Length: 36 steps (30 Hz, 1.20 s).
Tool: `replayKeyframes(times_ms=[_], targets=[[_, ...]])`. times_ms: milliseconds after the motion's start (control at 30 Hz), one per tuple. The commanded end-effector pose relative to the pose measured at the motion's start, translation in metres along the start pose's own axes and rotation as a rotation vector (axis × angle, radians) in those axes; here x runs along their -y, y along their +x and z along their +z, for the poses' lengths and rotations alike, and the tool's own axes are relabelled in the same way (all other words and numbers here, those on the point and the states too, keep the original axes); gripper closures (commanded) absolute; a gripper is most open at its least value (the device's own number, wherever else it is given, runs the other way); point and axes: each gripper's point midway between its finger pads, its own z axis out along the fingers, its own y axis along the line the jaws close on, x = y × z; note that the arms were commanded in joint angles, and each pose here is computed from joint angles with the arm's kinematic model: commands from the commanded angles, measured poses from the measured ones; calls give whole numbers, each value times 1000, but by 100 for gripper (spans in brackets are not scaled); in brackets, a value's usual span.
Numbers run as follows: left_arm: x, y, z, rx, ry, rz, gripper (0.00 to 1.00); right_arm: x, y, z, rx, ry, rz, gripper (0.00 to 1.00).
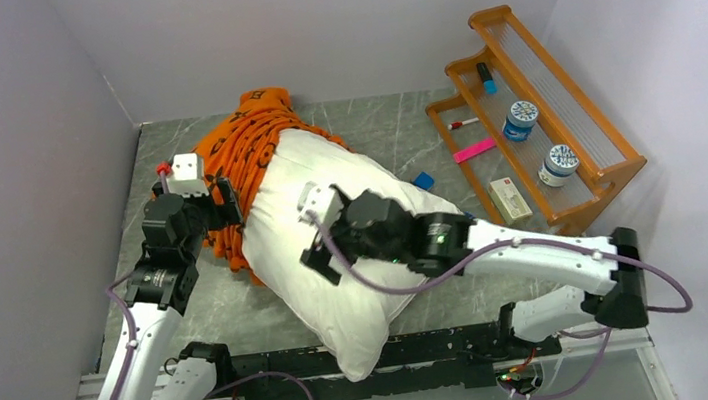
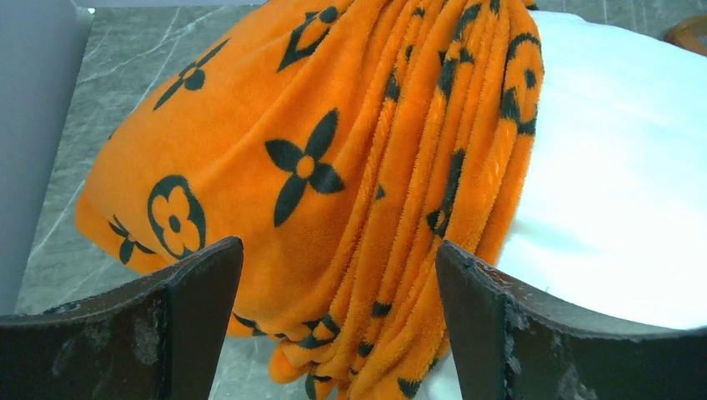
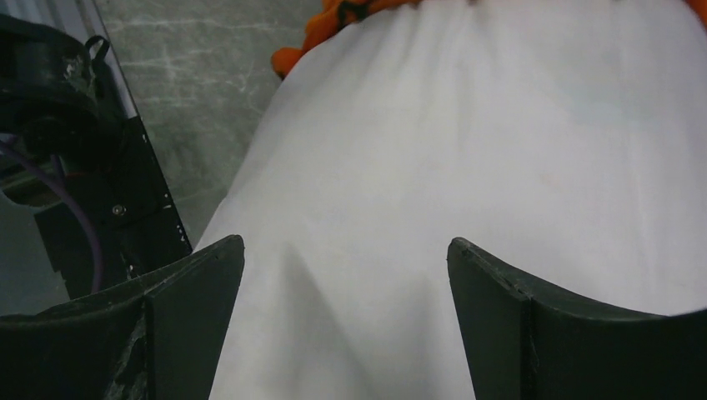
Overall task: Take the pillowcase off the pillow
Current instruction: Remove the pillow from the pillowcase.
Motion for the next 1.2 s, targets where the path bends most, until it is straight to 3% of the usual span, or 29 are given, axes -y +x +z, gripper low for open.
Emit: replayKeyframes(times_ms=[0, 133, 333, 567, 733, 967, 1100, 1167], targets=[[5, -10, -4, 44, 26, -40, 10, -25, -20, 24, 48, 57, -70, 6], [4, -2, -4, 17, 23, -35, 9, -61, -10, 49, -10, 54, -158, 4], [-23, -4, -11, 21, -130, -27, 9, -84, 20, 85, -128, 82, -276, 0], [-25, -1, -11, 12, -148, -25, 9, -64, 67, 117, -256, 243, -396, 0], [-22, 1, -10, 4, -132, -17, 9, -27, 106, 119, -371, 398, -479, 1], [-3, 3, -7, -1, -31, -11, 10, 46, 158, 87, -480, 473, -372, 25], [17, 7, -6, -10, 82, 0, 11, 67, 156, 72, -435, 464, -261, 46], [27, 8, -6, -10, 140, 10, 11, 75, 154, 63, -418, 470, -229, 66]])
